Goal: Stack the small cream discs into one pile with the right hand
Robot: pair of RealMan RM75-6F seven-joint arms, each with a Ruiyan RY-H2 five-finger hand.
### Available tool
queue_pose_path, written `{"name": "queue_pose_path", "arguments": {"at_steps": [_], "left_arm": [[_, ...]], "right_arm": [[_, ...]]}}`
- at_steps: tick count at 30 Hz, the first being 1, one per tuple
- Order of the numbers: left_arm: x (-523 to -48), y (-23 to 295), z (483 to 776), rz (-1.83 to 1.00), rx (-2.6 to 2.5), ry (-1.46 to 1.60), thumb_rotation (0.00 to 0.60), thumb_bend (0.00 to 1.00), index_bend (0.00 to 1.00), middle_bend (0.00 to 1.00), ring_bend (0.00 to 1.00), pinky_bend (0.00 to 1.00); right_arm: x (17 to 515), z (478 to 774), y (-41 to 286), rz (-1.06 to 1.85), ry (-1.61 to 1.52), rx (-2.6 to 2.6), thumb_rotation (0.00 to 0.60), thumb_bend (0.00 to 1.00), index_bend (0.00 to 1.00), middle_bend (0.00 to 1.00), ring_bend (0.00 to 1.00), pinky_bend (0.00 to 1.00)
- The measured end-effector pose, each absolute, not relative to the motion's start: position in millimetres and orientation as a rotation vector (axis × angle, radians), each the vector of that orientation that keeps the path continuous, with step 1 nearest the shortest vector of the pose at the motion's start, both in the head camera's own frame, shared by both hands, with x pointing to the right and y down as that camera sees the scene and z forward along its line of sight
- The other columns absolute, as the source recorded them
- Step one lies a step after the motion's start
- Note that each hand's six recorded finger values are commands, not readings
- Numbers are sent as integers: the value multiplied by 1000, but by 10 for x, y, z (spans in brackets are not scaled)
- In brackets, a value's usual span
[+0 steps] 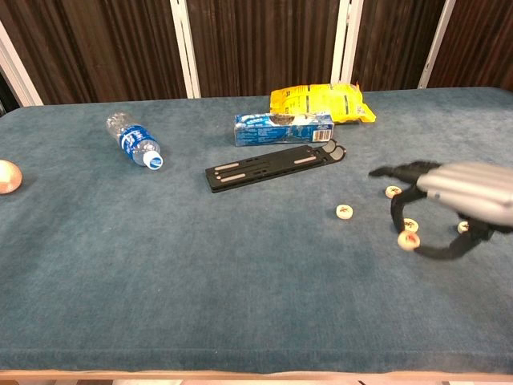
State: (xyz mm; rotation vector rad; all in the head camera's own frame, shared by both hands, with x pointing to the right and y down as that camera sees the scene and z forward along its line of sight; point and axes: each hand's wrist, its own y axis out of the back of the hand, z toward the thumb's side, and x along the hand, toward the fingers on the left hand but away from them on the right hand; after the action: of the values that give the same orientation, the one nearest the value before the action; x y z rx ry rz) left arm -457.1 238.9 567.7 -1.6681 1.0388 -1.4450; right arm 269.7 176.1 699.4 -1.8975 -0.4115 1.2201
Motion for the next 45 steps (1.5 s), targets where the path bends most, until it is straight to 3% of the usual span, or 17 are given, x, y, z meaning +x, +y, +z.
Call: {"name": "queue_pose_path", "arguments": {"at_steps": [6, 12, 33, 39, 45], "left_arm": [[-4565, 2383, 5690, -1446, -1671, 1036, 600, 438, 0, 14, 0, 72], [-4555, 2380, 5693, -1442, -1671, 1039, 600, 439, 0, 14, 0, 72], [-4554, 2366, 5729, -1451, -1681, 1026, 600, 440, 0, 15, 0, 72], [-4557, 2364, 5732, -1453, -1683, 1026, 600, 440, 0, 15, 0, 72], [-4553, 2359, 5729, -1448, -1687, 1027, 600, 441, 0, 15, 0, 72]], "right_arm": [[2873, 6917, 1533, 1276, -490, -1838, 600, 458, 657, 0, 0, 0], [2981, 7072, 1431, 1364, -475, -1809, 600, 458, 658, 0, 0, 0], [2862, 7322, 1417, 1414, -420, -1840, 600, 458, 607, 0, 0, 0], [2840, 7325, 1436, 1422, -418, -1853, 600, 459, 456, 0, 0, 0], [2834, 7290, 1454, 1423, -415, -1859, 600, 458, 422, 0, 0, 0]]}}
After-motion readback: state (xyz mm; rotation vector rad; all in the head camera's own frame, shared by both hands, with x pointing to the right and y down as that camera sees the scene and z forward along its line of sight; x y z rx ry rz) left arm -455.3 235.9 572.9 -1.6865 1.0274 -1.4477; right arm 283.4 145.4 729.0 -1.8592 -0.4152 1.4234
